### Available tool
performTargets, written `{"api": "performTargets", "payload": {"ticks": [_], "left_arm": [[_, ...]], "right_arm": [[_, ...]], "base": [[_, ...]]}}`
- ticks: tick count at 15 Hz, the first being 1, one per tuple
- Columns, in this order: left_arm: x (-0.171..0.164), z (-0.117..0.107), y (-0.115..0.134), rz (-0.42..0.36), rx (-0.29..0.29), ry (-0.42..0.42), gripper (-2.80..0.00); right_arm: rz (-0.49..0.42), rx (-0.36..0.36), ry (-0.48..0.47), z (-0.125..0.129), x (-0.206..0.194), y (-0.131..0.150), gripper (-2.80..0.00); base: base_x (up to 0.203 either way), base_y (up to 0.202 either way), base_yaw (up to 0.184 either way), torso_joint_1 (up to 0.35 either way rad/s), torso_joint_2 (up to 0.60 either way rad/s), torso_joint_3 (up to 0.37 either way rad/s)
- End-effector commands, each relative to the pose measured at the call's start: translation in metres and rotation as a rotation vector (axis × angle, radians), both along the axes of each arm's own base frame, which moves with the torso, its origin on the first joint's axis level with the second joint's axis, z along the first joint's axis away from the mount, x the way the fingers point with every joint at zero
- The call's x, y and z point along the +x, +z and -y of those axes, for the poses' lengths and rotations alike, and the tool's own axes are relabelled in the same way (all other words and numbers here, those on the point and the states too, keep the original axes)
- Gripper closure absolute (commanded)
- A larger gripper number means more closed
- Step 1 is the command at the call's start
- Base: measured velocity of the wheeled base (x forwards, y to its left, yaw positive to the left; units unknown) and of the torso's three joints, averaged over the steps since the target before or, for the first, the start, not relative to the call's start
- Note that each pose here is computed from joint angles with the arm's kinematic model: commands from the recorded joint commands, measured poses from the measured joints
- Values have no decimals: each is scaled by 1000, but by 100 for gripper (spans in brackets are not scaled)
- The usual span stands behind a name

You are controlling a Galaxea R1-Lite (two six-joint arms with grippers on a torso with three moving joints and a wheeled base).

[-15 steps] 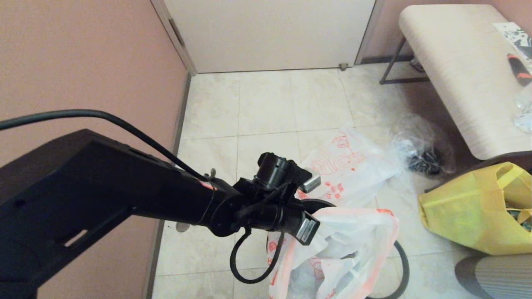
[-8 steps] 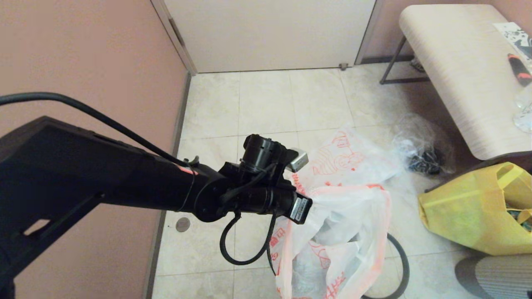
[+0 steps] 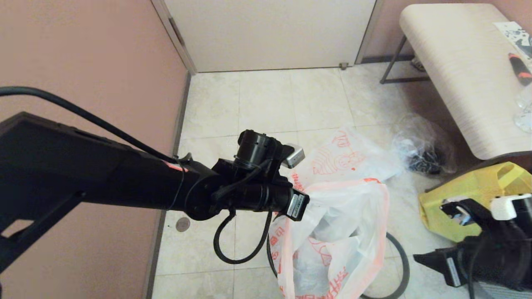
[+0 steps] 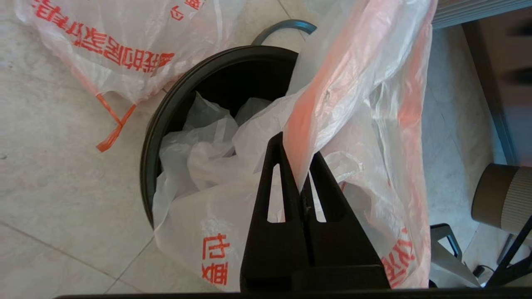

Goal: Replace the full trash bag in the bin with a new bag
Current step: Put the new garbage bag on the trash can

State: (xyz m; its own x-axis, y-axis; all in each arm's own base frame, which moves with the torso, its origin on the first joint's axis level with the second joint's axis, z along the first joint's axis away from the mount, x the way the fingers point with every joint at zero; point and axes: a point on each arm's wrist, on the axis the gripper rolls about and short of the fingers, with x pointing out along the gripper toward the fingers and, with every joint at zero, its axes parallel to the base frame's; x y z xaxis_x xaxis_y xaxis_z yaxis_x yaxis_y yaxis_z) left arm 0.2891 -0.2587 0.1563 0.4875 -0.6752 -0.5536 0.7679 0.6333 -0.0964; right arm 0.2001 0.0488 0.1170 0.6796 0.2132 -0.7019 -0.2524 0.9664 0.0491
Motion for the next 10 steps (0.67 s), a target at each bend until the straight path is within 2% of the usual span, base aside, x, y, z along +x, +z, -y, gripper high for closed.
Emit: {"api": "performTargets", "payload": {"ticks": [1, 3, 6, 8, 9, 10], "left_arm": [[0, -6, 4, 8, -5, 9, 0], [2, -12, 4, 6, 0, 25, 0], [2, -21, 3, -4, 3, 42, 0], [2, -30, 3, -5, 4, 57, 0], [3, -34, 5, 1, 1, 65, 0], [3, -38, 7, 5, -2, 76, 0]], "right_arm": [[-25, -14, 34, -20, 27, -31, -280], [1, -10, 63, -35, 32, -36, -280], [60, 40, 71, -53, 48, -42, -280], [89, 23, 54, -64, 62, -52, -280], [114, 20, 46, -68, 70, -56, -97], [147, 23, 43, -73, 79, -56, 0]], "base": [[0, 0, 0, 0, 0, 0], [0, 0, 0, 0, 0, 0], [0, 0, 0, 0, 0, 0], [0, 0, 0, 0, 0, 0], [0, 0, 0, 0, 0, 0], [0, 0, 0, 0, 0, 0]]}}
